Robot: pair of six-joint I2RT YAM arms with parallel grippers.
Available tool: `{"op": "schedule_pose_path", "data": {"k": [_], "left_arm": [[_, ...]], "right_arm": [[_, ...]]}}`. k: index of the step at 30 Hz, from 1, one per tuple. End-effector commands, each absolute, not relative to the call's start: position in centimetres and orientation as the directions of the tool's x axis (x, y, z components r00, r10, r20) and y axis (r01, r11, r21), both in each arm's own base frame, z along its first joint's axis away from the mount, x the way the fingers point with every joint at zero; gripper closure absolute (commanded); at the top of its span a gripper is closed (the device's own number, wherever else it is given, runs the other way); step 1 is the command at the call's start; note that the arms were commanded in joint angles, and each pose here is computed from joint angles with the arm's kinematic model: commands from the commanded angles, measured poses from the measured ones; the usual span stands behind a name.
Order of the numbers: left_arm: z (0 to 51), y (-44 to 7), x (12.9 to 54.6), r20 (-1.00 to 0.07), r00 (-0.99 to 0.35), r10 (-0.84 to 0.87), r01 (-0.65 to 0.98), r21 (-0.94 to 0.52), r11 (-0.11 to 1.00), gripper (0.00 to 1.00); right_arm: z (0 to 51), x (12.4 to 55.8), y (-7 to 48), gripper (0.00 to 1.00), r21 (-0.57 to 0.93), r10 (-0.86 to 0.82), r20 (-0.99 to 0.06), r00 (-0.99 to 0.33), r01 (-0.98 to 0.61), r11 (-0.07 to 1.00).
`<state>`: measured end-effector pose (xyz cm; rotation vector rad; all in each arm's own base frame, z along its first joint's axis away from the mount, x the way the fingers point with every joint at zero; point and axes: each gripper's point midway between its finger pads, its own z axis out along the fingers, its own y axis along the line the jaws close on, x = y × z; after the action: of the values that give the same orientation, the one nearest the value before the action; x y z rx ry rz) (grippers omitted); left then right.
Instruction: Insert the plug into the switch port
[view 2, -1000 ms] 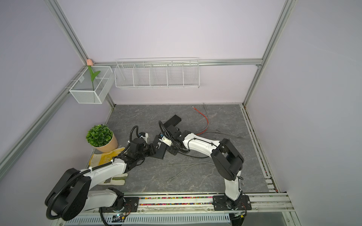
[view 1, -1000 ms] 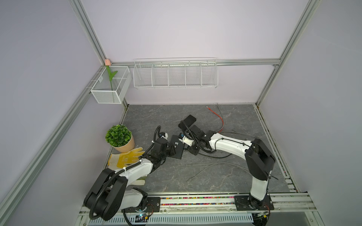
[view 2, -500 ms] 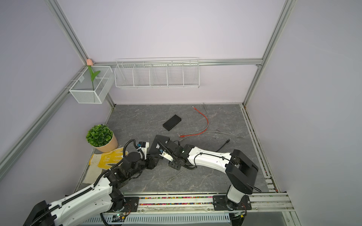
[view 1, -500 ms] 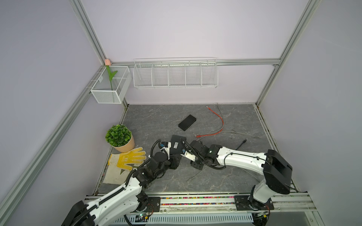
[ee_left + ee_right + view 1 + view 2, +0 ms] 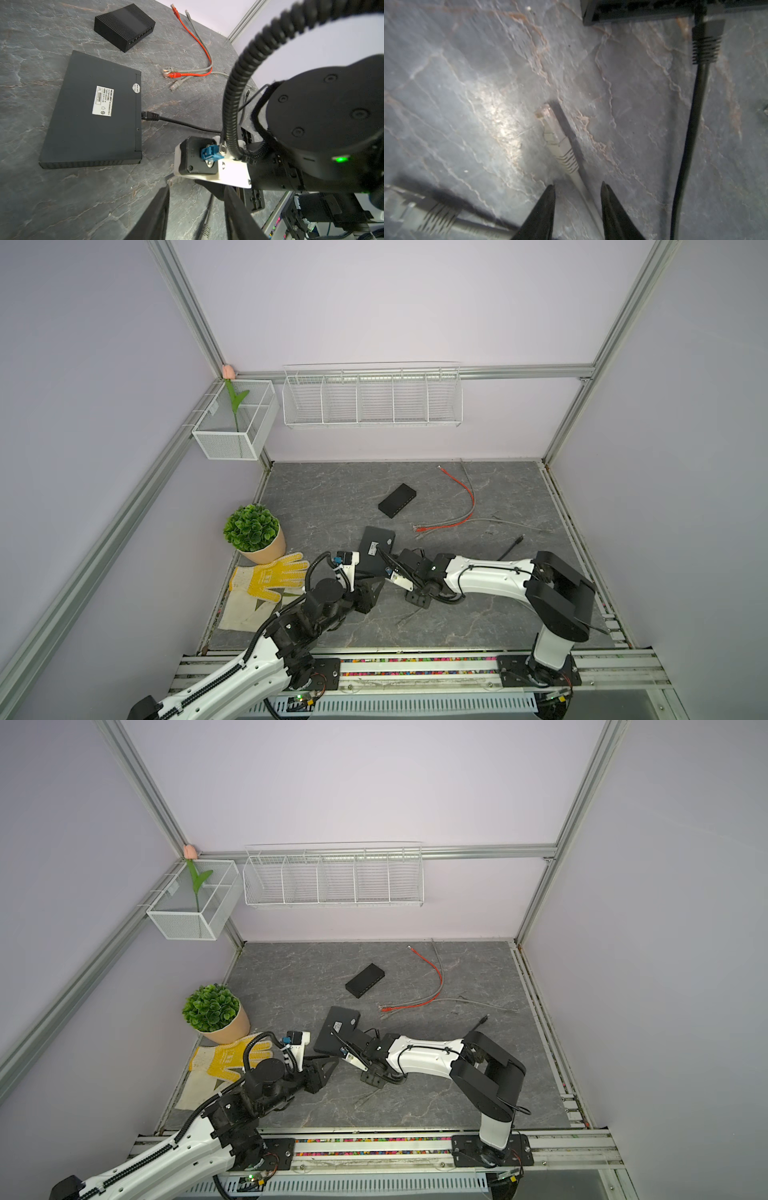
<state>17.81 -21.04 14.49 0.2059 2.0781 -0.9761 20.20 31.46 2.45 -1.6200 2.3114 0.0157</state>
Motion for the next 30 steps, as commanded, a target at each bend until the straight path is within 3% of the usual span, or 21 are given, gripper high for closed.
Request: {"op": "schedule_pose_path", "data": {"k": [1, 9, 13, 17, 25, 30], "left_arm": [[14.3, -21.3, 17.5, -0.733, -0.657, -0.176, 0.462, -0.576, 0.675, 0.55], [14.3, -21.5, 17.4, -0.735, -0.654, -0.177, 0.467, -0.577, 0.67, 0.56], [14.5, -21.4, 17.4, -0.738, -0.65, -0.179, 0.468, -0.575, 0.671, 0.56], [15.3, -21.3, 17.5, -0.753, -0.634, -0.177, 0.48, -0.563, 0.673, 0.56], [19.6, -21.4, 17.9, -0.801, -0.56, -0.212, 0.532, -0.543, 0.65, 0.56], [22.9, -22.4, 18.1, -0.826, -0.511, -0.236, 0.589, -0.537, 0.604, 0.53]], "right_arm": [[1.6, 20.6, 31.2, 0.6, -0.17, -0.917, -0.247, -0.315, -0.917, 0.361], [0.4, 20.7, 31.4, 0.65, -0.128, -0.917, -0.231, -0.325, -0.924, 0.36], [0.2, 20.5, 31.7, 0.9, -0.095, -0.914, -0.238, -0.328, -0.929, 0.358], [1.5, 21.0, 32.1, 0.93, -0.112, -0.905, -0.282, -0.317, -0.926, 0.359], [10.6, 24.0, 32.7, 0.93, -0.22, -0.815, -0.529, -0.235, -0.89, 0.399], [16.5, 24.2, 32.5, 0.93, -0.203, -0.72, -0.674, -0.165, -0.896, 0.396]]}}
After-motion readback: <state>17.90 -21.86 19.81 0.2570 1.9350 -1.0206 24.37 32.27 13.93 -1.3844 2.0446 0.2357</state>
